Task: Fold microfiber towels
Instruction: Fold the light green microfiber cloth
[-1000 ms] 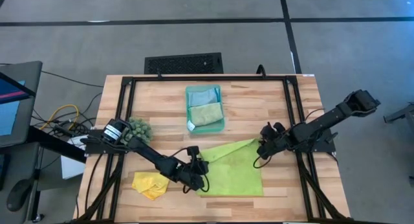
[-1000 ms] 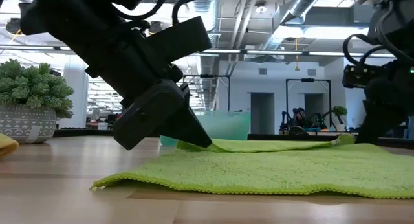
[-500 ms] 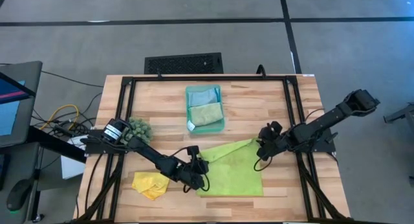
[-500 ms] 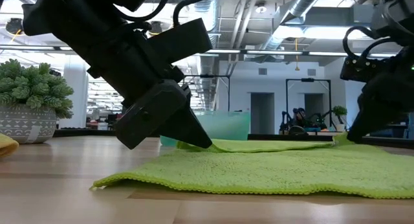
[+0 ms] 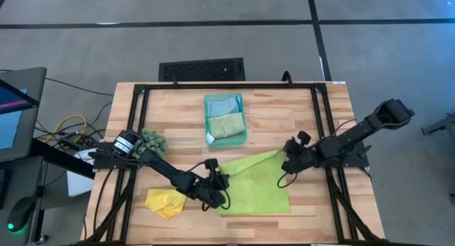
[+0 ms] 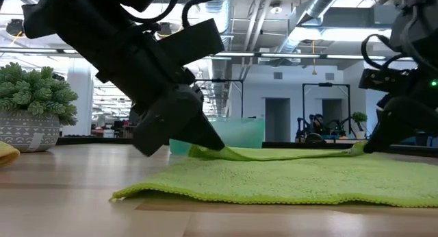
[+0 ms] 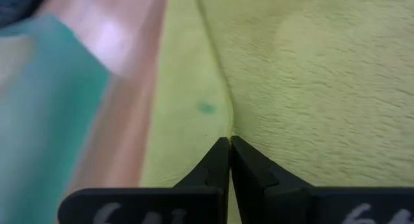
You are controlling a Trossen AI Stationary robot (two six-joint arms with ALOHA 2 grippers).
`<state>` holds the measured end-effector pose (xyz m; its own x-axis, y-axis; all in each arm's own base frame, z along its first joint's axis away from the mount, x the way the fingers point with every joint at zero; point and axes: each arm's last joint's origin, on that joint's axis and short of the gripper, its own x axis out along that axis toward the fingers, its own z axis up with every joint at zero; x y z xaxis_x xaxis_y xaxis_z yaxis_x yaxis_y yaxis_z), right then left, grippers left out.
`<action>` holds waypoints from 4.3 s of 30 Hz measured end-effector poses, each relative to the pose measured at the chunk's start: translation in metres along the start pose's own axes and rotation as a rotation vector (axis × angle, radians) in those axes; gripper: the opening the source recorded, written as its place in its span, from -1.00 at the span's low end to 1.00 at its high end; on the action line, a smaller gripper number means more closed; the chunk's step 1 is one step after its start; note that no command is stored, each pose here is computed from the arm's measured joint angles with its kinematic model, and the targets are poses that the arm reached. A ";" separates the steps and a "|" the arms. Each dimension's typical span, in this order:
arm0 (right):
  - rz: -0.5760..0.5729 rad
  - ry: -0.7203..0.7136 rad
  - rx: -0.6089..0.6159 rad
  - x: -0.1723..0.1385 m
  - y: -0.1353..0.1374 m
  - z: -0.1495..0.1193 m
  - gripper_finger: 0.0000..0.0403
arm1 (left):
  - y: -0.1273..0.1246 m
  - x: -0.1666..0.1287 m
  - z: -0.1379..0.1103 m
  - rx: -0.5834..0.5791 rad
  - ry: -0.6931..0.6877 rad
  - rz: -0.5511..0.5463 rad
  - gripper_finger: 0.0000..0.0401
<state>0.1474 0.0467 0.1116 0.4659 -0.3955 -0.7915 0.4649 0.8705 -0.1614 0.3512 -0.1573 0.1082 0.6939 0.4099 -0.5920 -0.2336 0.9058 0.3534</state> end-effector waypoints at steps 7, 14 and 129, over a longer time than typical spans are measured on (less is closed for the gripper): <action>-0.049 -0.154 -0.056 -0.023 0.006 0.008 -0.97 | 0.015 -0.023 0.010 0.037 -0.044 0.210 -1.00; -0.054 -0.238 -0.160 -0.045 0.016 0.009 -0.98 | 0.034 -0.053 0.025 0.042 -0.087 0.300 -1.00; -0.148 -0.122 -0.316 -0.047 0.006 0.011 -0.96 | 0.128 -0.020 0.027 0.019 -0.188 -0.290 -1.00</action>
<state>0.1364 0.0674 0.1542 0.5061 -0.5393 -0.6731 0.2872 0.8413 -0.4580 0.3258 -0.0521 0.1845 0.8431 0.1073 -0.5269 0.0030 0.9789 0.2042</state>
